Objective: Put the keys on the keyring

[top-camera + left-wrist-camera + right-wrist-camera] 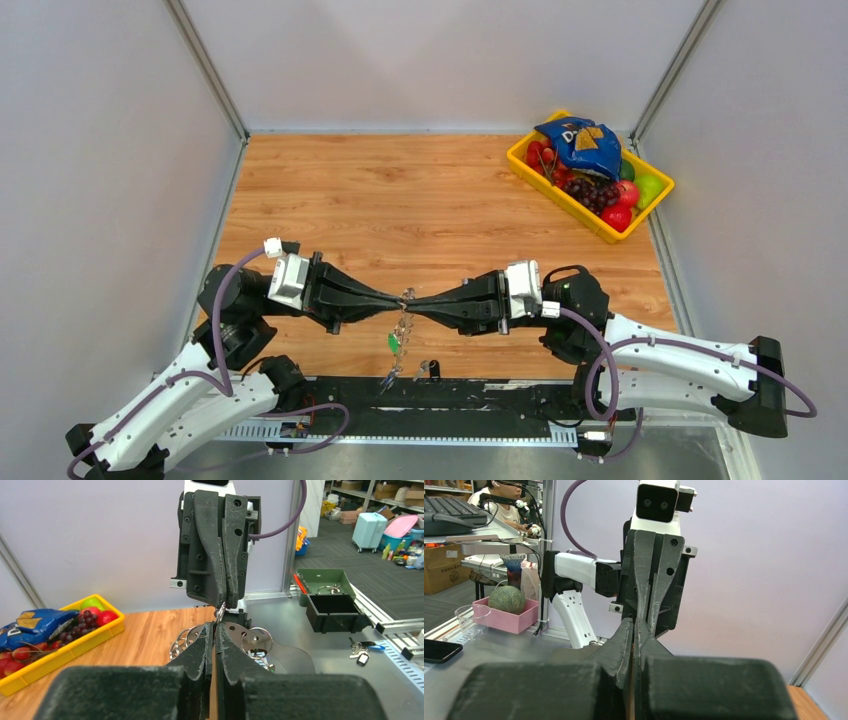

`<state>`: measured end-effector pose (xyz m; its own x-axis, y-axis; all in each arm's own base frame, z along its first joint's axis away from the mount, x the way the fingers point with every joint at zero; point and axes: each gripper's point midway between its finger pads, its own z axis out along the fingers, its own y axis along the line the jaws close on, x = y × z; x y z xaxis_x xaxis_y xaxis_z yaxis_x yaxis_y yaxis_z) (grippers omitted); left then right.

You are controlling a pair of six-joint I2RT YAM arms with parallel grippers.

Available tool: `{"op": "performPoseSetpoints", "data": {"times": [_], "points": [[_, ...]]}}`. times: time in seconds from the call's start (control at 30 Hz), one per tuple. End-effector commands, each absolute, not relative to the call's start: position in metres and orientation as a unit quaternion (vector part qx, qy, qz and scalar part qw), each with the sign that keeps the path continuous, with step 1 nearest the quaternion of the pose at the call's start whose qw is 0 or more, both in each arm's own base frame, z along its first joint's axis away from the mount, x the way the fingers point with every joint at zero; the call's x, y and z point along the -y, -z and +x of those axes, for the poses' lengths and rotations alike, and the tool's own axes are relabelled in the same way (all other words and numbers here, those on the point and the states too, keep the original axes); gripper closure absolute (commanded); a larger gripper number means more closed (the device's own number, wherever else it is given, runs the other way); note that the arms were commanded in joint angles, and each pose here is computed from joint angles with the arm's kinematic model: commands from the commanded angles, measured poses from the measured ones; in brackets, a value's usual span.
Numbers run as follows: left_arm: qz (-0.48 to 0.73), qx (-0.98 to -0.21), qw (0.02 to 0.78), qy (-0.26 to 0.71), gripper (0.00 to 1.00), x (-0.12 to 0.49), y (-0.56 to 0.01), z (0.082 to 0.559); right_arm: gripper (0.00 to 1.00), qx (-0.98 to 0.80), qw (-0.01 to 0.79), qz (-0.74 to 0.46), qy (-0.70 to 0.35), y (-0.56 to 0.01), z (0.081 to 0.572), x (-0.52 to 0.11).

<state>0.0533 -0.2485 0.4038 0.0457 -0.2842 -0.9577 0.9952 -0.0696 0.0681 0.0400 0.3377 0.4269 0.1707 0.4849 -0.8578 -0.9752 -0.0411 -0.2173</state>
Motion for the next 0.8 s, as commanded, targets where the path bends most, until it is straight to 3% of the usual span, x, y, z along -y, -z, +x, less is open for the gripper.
{"op": "performPoseSetpoints", "data": {"times": [0.0,0.47,0.77], "points": [[0.462,-0.368,0.568,0.573,0.97,0.246,-0.414,0.049,1.00,-0.255,0.663,-0.410,-0.572,-0.459,0.042,-0.329],[0.459,-0.381,0.568,0.567,1.00,0.239,-0.432,0.046,0.98,-0.340,0.648,-0.431,-0.528,-0.430,0.060,-0.332],[0.473,-0.507,0.517,0.502,1.00,0.236,-0.402,0.066,0.54,-0.463,0.587,-0.464,-0.475,-0.404,0.072,-0.319]]}}
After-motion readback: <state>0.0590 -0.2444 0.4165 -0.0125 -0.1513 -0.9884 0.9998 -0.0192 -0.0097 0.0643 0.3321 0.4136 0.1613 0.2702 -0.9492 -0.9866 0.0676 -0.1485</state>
